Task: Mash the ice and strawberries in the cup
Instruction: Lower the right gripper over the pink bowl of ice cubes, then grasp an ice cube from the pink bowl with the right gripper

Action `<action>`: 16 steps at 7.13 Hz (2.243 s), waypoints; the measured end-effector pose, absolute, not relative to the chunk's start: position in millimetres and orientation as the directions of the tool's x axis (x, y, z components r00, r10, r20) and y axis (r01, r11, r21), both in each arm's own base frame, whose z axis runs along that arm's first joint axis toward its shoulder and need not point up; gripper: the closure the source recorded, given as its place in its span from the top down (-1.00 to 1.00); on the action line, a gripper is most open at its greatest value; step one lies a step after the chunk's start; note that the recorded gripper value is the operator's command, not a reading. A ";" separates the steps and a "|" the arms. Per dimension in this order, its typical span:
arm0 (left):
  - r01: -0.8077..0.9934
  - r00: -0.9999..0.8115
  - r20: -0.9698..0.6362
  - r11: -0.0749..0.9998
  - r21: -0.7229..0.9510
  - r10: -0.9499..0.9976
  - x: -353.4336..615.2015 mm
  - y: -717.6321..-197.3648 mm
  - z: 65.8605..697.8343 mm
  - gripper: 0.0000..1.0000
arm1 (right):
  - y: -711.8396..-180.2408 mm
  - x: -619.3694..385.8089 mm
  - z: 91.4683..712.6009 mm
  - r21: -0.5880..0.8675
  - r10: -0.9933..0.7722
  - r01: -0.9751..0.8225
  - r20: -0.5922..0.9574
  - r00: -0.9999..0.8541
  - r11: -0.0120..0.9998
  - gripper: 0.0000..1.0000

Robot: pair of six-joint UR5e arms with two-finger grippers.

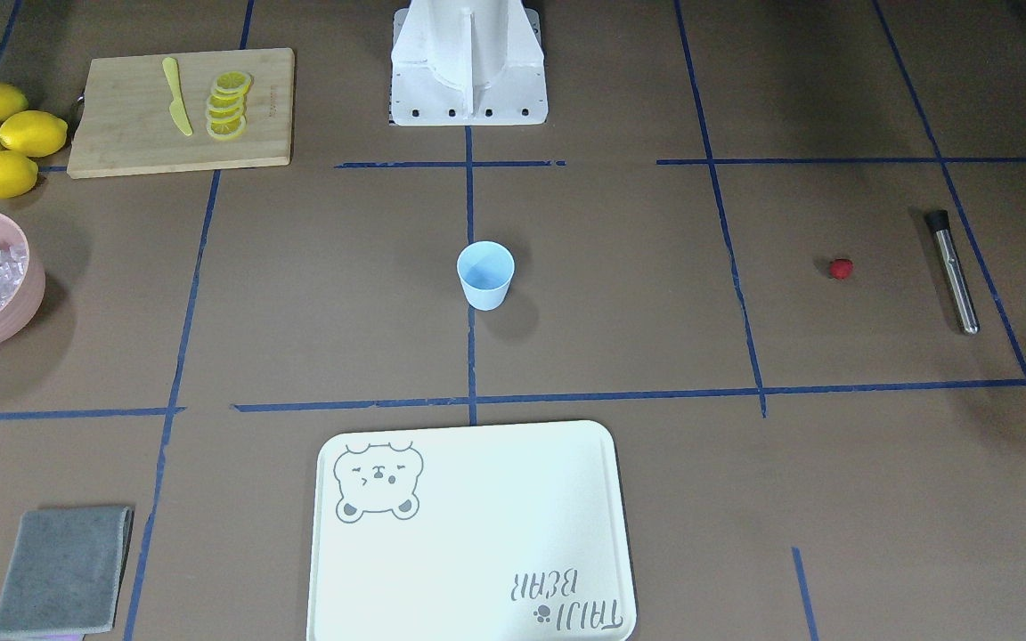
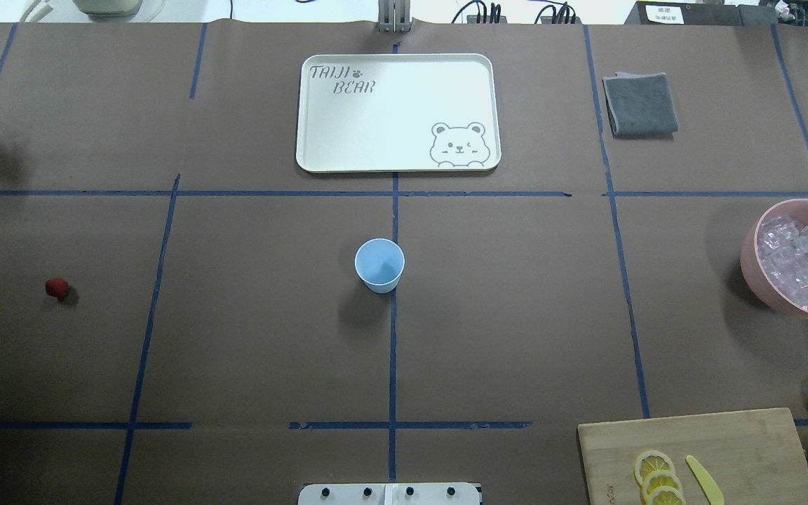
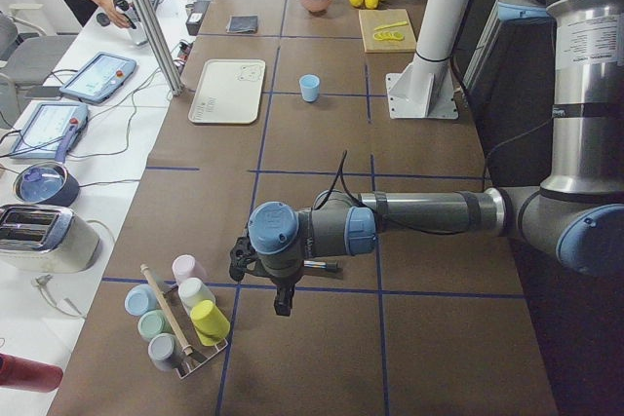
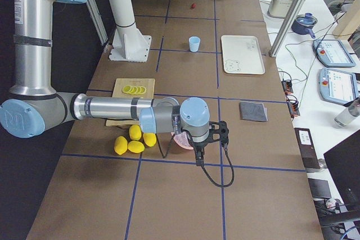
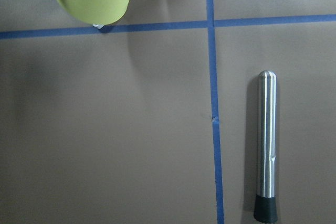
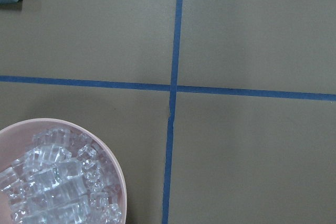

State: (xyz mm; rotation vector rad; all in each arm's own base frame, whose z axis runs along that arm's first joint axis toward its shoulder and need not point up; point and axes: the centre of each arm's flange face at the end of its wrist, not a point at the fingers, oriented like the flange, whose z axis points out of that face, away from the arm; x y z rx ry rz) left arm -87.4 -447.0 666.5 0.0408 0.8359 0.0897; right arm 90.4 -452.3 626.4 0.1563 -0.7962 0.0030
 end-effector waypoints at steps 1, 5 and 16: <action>-0.063 0.668 -0.737 0.994 0.085 0.105 -87.5 -448.4 663.9 1.00 | -454.8 85.6 617.2 0.154 -0.074 -0.053 0.711 0.700 0.987 1.00; -0.045 0.669 -0.737 0.995 0.089 0.097 -87.5 -450.0 661.1 1.00 | -461.3 -3.6 553.5 0.244 -0.245 0.102 0.678 0.693 0.964 0.60; -0.045 0.669 -0.737 0.994 0.095 0.101 -87.4 -450.1 660.1 1.00 | -453.2 -99.0 600.2 0.176 -0.359 0.322 0.621 0.697 0.930 0.11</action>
